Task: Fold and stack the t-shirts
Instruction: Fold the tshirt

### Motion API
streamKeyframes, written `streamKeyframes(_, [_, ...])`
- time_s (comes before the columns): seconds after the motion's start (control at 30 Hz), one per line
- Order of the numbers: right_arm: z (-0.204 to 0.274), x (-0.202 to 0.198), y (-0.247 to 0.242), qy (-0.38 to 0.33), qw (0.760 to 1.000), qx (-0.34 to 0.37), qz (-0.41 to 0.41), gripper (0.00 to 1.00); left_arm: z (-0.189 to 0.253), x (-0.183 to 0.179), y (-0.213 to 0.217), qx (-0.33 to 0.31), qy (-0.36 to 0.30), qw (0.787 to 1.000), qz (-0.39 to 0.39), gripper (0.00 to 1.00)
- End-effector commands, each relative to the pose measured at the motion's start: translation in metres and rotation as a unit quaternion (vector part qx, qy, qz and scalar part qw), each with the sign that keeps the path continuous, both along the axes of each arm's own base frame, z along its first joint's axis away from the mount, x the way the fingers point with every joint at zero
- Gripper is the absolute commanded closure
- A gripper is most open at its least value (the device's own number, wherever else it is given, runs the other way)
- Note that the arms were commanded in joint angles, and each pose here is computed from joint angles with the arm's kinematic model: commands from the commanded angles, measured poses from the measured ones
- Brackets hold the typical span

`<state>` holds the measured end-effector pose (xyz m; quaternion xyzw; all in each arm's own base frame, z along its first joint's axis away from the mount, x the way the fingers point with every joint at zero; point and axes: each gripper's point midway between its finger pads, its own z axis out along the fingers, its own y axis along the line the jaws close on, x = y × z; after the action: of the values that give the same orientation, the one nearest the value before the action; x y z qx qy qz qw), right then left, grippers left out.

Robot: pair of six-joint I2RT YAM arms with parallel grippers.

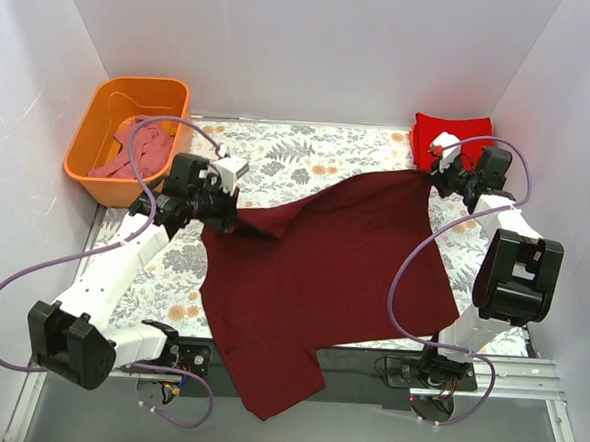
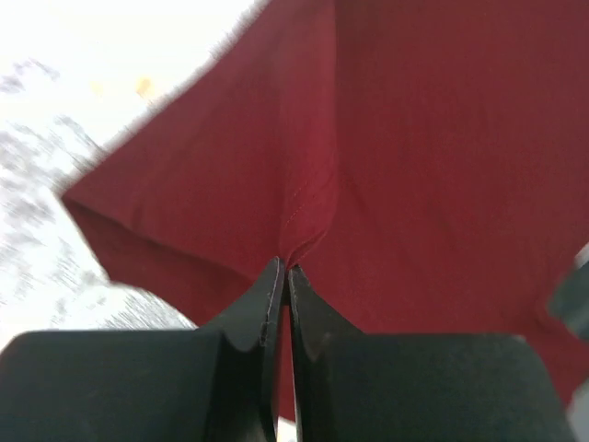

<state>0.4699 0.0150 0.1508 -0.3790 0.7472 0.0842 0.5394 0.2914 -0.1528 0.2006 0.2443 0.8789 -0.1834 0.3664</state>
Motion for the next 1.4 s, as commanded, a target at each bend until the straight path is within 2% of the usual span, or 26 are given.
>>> streamKeyframes(0.0, [0.007, -0.007, -0.015, -0.024, 0.999, -0.021, 0.009, 0.99, -0.026, -0.053, 0.001, -0.005, 0.070, 0.997, -0.043, 1.00])
streamKeyframes(0.3, [-0.043, -0.045, -0.018, 0.019, 0.997, -0.057, 0.040, 0.99, -0.054, -0.073, 0.000, 0.013, 0.126, 0.989, -0.080, 1.00])
streamKeyframes(0.47, [-0.060, -0.052, -0.020, 0.040, 0.996, -0.066, 0.041, 0.99, -0.065, -0.080, 0.001, 0.026, 0.156, 0.982, -0.101, 1.00])
streamKeyframes(0.97, [-0.053, -0.049, -0.031, 0.040, 0.994, -0.093, 0.043, 0.99, -0.022, -0.081, -0.016, -0.023, 0.156, 0.980, -0.121, 1.00])
streamKeyframes(1.17, [-0.065, -0.061, -0.032, 0.050, 0.990, -0.115, 0.062, 0.99, -0.048, -0.101, -0.010, -0.004, 0.191, 0.968, -0.161, 1.00])
streamKeyframes(1.2, [-0.068, -0.064, -0.032, 0.053, 0.988, -0.125, 0.067, 0.99, -0.052, -0.107, -0.006, 0.005, 0.193, 0.965, -0.179, 0.97])
streamKeyframes(1.23, [-0.074, -0.068, -0.037, 0.056, 0.986, -0.144, 0.067, 0.97, -0.056, -0.114, -0.005, 0.008, 0.198, 0.962, -0.190, 0.90])
streamKeyframes(1.27, [-0.076, -0.069, -0.039, 0.058, 0.984, -0.154, 0.067, 0.93, -0.056, -0.117, -0.004, 0.007, 0.199, 0.960, -0.198, 0.79])
streamKeyframes(1.3, [-0.078, -0.071, -0.042, 0.062, 0.983, -0.161, 0.066, 0.86, -0.056, -0.119, -0.004, 0.009, 0.200, 0.958, -0.204, 0.62])
streamKeyframes(1.37, [-0.077, -0.072, -0.047, 0.067, 0.980, -0.177, 0.062, 0.77, -0.052, -0.115, -0.005, 0.008, 0.192, 0.961, -0.200, 0.57])
